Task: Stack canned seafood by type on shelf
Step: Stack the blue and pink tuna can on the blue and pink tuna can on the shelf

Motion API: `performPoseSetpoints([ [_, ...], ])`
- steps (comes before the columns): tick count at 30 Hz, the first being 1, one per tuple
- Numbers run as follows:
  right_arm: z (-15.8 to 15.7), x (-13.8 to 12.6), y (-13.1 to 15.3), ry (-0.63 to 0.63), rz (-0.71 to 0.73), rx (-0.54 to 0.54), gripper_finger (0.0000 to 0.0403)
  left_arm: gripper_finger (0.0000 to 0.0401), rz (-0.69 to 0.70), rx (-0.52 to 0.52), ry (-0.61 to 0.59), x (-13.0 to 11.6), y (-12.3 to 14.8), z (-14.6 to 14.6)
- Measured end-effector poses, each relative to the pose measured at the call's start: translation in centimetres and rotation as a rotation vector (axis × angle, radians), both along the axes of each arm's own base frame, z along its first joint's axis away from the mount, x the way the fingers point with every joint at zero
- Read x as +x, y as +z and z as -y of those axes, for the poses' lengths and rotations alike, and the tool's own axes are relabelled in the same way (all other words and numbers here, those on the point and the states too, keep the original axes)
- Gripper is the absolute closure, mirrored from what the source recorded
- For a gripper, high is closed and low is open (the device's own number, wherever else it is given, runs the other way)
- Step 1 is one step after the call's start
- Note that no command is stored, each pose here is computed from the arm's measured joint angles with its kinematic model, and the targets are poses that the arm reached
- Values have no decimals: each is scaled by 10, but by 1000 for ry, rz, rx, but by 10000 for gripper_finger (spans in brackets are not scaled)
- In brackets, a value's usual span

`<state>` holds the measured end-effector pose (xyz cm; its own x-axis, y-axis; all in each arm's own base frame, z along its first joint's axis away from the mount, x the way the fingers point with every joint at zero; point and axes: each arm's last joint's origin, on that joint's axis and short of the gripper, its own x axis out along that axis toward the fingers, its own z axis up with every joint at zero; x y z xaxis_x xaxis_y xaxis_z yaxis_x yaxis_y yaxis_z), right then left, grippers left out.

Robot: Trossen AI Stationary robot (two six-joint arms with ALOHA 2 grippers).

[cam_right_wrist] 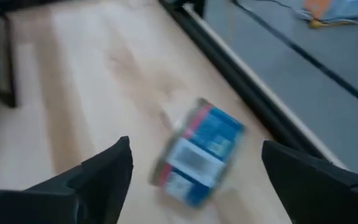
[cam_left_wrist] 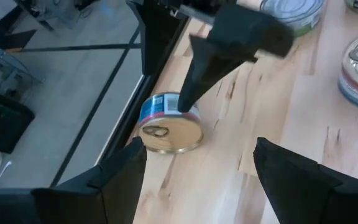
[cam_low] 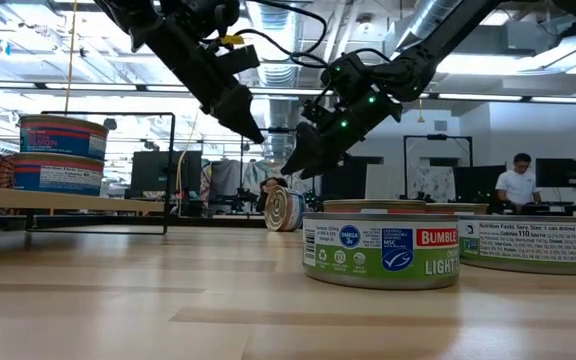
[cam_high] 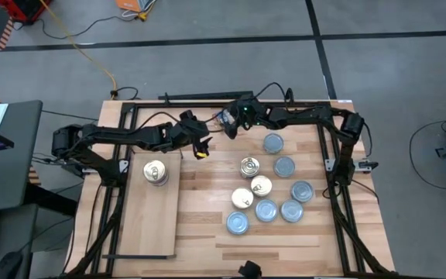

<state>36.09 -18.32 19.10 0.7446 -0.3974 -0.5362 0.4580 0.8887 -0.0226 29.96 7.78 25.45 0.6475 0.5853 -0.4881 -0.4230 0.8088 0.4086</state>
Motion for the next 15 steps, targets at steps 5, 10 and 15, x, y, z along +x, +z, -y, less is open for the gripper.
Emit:
performPoseSetpoints([
  [5,-5,4,2,-35,18,-9,16,118,27,-5,-27,2,1,0],
  [10,2,0,1,-64,20,0,21,118,62,23,-45,-1,-14,2],
  [15,3,-1,1,-60,16,1,22,118,77,15,-28,-1,-14,2],
])
